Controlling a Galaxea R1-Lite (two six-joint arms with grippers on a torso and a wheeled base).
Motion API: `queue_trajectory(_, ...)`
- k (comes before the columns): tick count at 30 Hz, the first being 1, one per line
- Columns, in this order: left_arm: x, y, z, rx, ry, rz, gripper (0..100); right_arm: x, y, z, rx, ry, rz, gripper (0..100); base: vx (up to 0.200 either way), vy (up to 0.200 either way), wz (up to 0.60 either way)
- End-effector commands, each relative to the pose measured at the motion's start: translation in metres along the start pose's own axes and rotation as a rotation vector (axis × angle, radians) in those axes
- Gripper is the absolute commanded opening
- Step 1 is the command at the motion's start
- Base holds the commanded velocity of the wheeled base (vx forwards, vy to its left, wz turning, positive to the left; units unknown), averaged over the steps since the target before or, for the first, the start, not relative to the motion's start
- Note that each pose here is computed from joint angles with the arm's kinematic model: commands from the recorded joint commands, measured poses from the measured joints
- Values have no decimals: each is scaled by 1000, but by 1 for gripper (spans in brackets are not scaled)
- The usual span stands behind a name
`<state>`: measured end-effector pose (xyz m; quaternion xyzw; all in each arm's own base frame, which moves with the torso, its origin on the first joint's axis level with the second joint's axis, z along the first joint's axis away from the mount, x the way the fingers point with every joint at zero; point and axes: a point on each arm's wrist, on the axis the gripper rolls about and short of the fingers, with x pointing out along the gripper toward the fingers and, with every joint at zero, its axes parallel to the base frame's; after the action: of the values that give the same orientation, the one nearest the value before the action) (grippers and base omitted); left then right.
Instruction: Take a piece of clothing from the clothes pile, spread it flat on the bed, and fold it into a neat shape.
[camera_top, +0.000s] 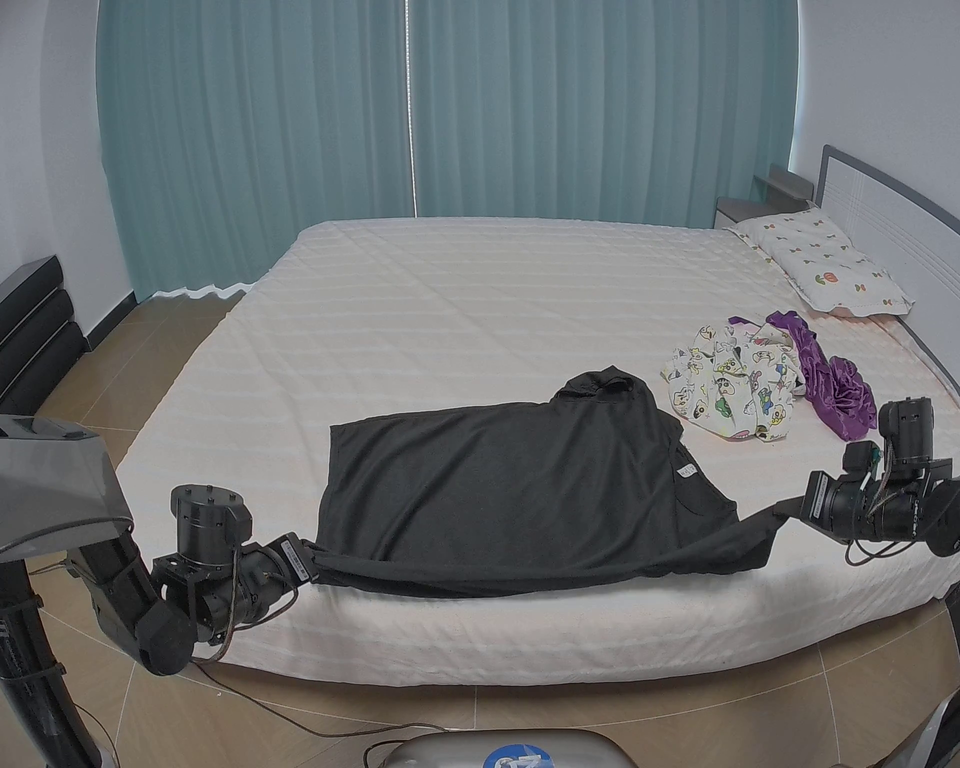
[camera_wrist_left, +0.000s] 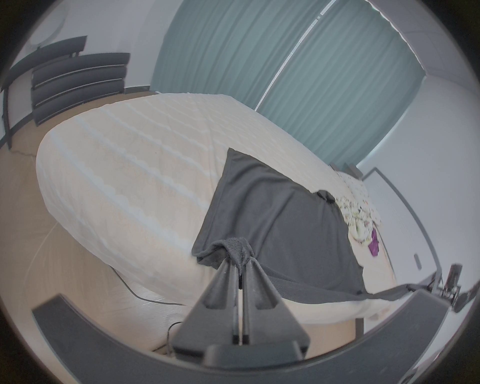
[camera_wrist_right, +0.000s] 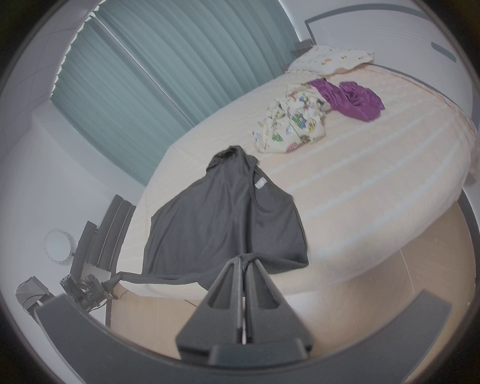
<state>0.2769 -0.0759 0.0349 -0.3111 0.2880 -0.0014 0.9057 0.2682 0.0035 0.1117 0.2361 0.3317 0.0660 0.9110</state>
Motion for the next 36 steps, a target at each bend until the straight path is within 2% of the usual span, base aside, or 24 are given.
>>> queue_trajectory(1,1,-3,6,-28,-20,-14,0,11,8,6,-19,-4,30,0,0,0,0)
queue_trajectory(7,-1,-2,8,-69,-24,-9,0,10,7,8,-14,-10,42,0,0,0,0)
queue_trajectory(19,-16,-4,6,-81,-21,-23,0,0,-10,18,116,-80,23,0,0,0,0)
queue_trajectory(23,-15,-6,0,-75,2,-29,0,-8,-15,12,129,-68,49,0,0,0,0)
queue_trajectory(26,-14,-7,1,-105,-2,-34,0,-12,-18,11,134,-68,64,0,0,0,0)
queue_trajectory(36,-15,-7,1,-121,-7,-37,0,-13,-22,12,143,-73,57,0,0,0,0)
